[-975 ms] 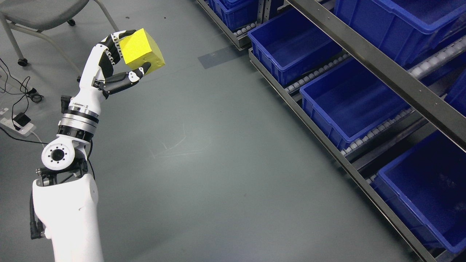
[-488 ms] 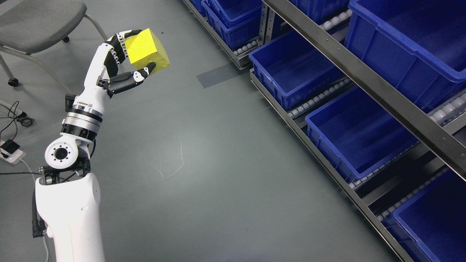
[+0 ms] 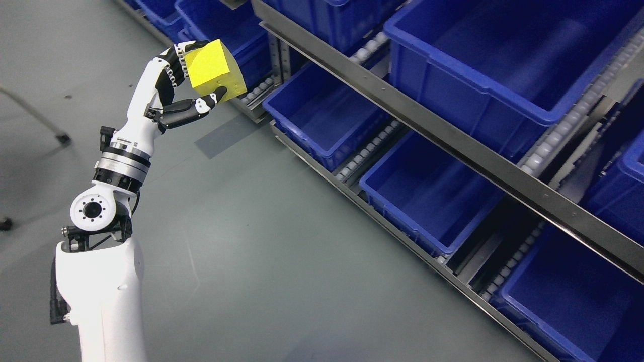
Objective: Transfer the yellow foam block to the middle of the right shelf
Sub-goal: 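Carry the held cube while the robot turns toward the blue bin shelves, then move the left hand over a middle-row blue bin and release the cube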
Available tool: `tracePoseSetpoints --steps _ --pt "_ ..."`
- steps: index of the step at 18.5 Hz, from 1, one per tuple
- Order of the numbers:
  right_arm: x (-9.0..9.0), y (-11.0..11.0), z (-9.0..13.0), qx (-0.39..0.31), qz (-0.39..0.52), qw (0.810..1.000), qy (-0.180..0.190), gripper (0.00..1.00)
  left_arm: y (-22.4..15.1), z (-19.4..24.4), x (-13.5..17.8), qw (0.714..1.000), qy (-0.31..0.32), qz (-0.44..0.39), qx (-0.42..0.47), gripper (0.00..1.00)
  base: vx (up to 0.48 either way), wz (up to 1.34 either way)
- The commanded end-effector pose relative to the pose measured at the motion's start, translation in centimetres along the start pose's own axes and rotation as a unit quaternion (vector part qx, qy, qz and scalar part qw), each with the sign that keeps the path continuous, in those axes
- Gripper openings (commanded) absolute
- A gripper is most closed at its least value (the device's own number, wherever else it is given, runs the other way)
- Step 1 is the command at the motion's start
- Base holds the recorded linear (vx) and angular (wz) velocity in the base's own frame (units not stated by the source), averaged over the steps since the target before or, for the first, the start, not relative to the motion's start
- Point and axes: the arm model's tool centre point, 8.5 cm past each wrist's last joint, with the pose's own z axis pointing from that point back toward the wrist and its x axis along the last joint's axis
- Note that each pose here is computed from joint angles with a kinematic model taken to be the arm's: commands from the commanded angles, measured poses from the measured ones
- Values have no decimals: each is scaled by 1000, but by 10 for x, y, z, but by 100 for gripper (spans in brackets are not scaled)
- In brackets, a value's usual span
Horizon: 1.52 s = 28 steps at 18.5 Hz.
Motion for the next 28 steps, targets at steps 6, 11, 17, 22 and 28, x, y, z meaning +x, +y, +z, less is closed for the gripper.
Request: tracePoseSetpoints --steps 6,11,17,22,28 --pt "9 -11 -1 -9 0 1000 -11 100 -9 -37 69 994 -92 -37 -38 36 174 -749" --pt "8 -11 -1 -9 1 1000 -10 100 -33 -68 111 987 -131 -37 -83 36 157 -649" --pt "8 -11 -1 -9 0 1000 -10 100 -40 -92 151 983 -148 -40 -103 36 112 -427" --pt "9 -11 -1 -9 0 1000 -11 100 -24 -122 193 991 -91 -23 -96 36 73 -225" --pt "9 -11 -1 -9 1 1000 -11 100 -1 -135 142 995 67 -69 -32 51 33 -89"
